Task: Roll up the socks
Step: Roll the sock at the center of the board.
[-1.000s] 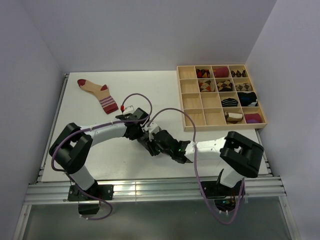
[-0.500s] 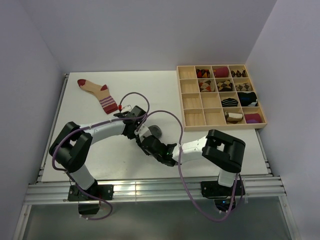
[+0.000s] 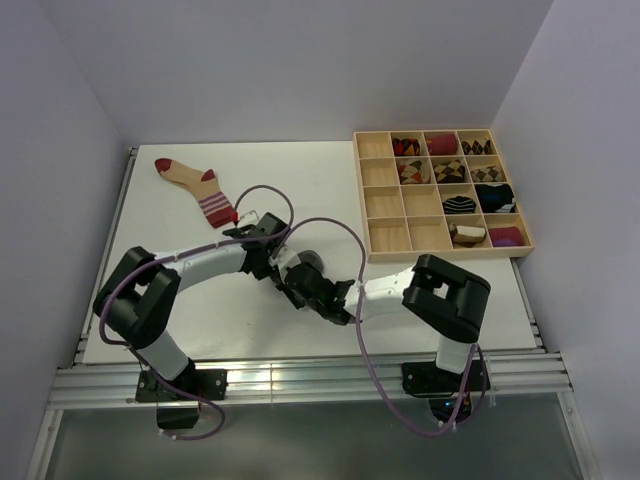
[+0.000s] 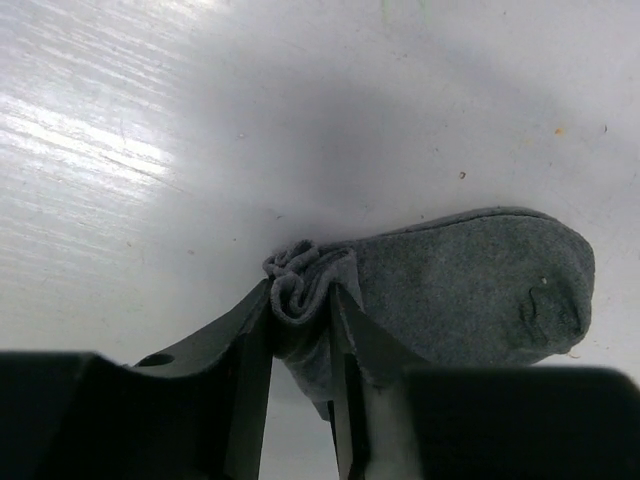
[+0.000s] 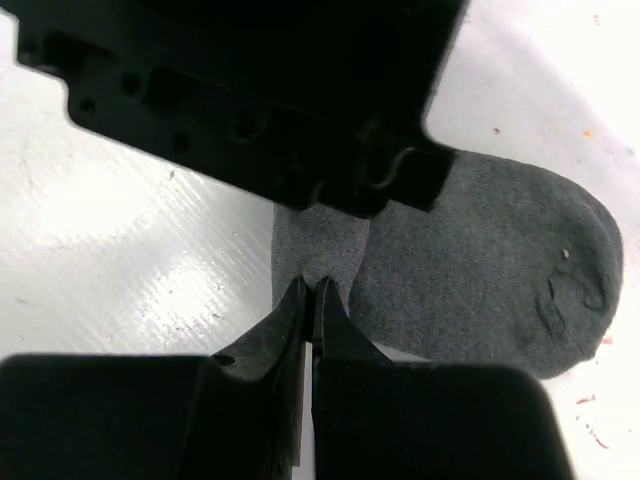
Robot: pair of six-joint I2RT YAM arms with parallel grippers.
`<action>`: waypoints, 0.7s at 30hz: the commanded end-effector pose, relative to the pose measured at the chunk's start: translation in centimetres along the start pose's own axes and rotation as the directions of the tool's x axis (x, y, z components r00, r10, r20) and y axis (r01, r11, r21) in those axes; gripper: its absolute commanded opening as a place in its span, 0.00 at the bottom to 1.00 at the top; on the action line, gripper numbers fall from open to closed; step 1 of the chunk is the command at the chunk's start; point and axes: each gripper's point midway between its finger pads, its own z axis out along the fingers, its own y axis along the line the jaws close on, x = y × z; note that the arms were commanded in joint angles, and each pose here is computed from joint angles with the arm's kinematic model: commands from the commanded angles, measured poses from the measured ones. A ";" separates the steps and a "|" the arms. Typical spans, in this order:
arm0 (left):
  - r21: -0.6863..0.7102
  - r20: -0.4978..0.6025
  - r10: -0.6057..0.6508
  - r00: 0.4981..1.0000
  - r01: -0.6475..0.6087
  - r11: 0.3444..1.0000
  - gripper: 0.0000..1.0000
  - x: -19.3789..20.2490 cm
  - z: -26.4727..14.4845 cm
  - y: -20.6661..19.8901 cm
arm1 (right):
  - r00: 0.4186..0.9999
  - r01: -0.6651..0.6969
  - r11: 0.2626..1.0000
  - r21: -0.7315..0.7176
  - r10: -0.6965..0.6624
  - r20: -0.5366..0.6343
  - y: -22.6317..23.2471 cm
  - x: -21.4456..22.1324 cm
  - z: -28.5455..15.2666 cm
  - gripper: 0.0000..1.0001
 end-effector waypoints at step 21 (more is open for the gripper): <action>0.360 0.136 -0.304 0.943 0.239 0.902 0.83 -3.2 -5.4 -1.7 | 0.515 -0.855 0.425 -0.298 0.767 -0.383 -5.8 3.1 -0.6 0.00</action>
